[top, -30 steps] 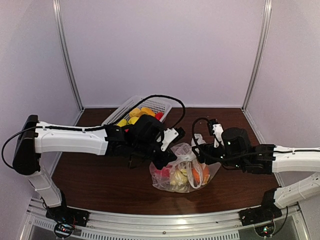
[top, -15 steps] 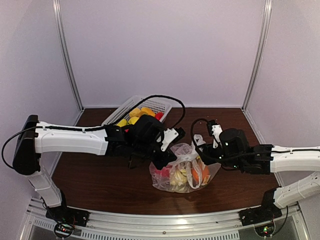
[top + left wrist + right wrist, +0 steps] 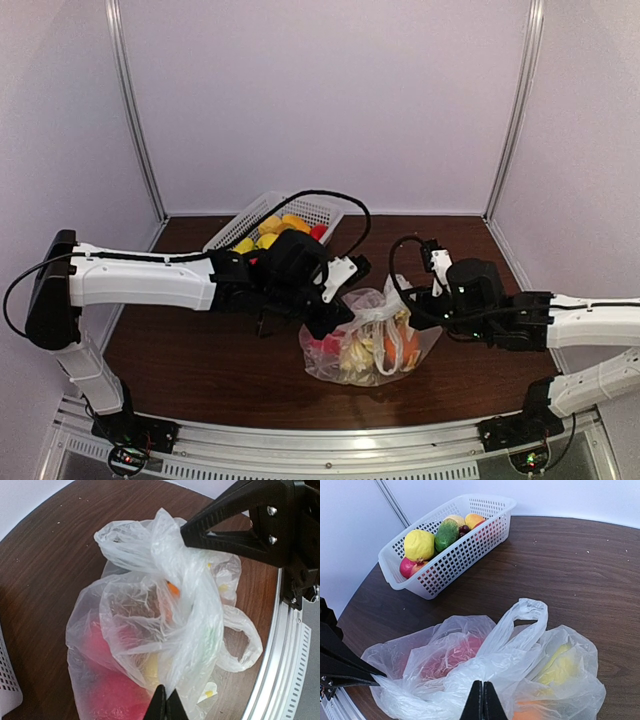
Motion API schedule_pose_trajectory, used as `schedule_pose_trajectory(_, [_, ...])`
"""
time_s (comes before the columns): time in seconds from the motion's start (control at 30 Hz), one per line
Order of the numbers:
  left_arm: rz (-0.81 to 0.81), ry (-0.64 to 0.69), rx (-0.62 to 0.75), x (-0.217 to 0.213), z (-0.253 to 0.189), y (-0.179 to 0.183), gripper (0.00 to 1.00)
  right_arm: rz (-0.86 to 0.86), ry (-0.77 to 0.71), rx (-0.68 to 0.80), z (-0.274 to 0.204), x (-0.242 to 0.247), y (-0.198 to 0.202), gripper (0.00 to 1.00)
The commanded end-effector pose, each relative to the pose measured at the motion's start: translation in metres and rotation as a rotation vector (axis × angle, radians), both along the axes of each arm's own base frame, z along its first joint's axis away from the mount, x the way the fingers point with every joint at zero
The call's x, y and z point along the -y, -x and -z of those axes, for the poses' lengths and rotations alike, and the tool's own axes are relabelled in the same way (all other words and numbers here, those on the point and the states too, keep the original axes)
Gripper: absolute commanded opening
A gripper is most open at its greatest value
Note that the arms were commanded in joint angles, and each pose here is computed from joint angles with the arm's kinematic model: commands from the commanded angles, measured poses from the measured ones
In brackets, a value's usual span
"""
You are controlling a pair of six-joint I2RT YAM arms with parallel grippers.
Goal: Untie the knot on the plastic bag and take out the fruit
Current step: Untie the bag handles from the takeout bag.
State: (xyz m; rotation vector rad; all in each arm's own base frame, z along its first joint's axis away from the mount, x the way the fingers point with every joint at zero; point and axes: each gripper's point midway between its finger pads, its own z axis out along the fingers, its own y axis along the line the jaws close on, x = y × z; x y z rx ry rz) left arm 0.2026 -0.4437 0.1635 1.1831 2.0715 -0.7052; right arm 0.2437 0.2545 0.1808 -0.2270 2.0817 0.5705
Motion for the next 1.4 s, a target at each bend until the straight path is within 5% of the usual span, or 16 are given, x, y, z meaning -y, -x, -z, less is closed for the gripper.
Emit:
schedule_pose_trajectory(0.0, [-0.012, 0.018, 0.036, -0.004, -0.013, -0.005, 0.0, 0.097, 0.02, 0.028, -0.005, 0.023, -0.005, 0.0])
schedule_pose_trajectory(0.5, [-0.082, 0.014, -0.02, -0.014, -0.003, -0.022, 0.0, 0.291, -0.002, -0.039, 0.027, 0.079, -0.013, 0.0])
schedule_pose_trajectory(0.87, [-0.038, 0.047, -0.012, -0.01, -0.011, -0.018, 0.0, 0.068, -0.133, -0.003, 0.004, 0.038, -0.005, 0.0])
schedule_pose_trajectory(1.07, [0.046, 0.142, 0.07, -0.006, -0.043, -0.011, 0.4, -0.009, -0.168, -0.002, -0.001, 0.018, -0.002, 0.0])
schedule_pose_trajectory(1.37, [0.171, 0.216, 0.132, 0.027, -0.075, 0.011, 0.65, -0.054, -0.199, 0.003, -0.006, 0.004, 0.0, 0.0])
